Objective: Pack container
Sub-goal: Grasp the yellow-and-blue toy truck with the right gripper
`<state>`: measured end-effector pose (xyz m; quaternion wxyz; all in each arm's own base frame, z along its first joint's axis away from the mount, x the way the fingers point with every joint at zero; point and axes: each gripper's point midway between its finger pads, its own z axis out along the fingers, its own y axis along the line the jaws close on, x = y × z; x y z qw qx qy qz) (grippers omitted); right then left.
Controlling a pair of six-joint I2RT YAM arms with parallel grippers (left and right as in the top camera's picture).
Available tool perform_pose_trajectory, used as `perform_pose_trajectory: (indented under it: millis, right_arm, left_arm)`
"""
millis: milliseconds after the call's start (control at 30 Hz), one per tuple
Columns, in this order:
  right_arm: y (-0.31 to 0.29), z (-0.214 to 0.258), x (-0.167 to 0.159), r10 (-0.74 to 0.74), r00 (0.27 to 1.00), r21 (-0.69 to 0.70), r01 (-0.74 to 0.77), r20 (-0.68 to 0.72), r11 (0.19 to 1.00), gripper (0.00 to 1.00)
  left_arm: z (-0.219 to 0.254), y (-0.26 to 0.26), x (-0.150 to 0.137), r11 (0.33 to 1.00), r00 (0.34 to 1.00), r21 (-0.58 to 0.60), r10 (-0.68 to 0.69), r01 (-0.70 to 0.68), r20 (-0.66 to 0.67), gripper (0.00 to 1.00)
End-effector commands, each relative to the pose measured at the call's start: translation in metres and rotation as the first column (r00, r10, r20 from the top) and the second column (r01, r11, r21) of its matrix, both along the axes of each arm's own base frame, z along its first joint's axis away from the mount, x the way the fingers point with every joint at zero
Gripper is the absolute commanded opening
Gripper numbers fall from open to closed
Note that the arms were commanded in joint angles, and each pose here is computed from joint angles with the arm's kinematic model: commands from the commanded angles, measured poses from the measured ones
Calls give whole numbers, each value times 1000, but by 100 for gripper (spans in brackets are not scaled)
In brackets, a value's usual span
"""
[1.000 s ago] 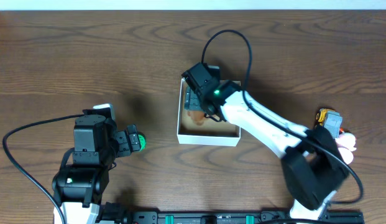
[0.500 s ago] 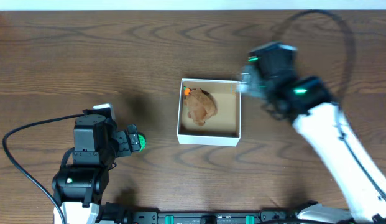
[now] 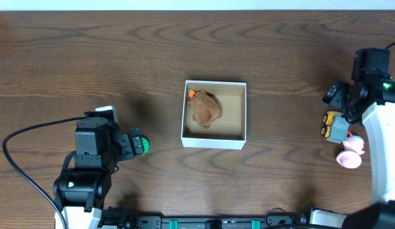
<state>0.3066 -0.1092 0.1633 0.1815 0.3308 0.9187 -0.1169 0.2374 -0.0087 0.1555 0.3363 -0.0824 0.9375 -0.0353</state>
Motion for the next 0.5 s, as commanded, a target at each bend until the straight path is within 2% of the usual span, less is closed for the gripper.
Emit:
perform_pose_trajectory:
  millis: [0,233,467]
  right_arm:
    - [1,-33,-3,154,986,78,-149,-66,986,99]
    - [-16,-75,-19,136,982,91,-124,-133,988,99]
    - [-18,-97,-27,141,980,89,-129,-140,988,99]
  left_arm:
    - [8,-1,2,1000,1000,-5,-7,7,19,98]
    - [8,-1,2,1000,1000,-5,-7,7,19,98]
    - [8,-1,2,1000,1000,-5,-7,7,19,98]
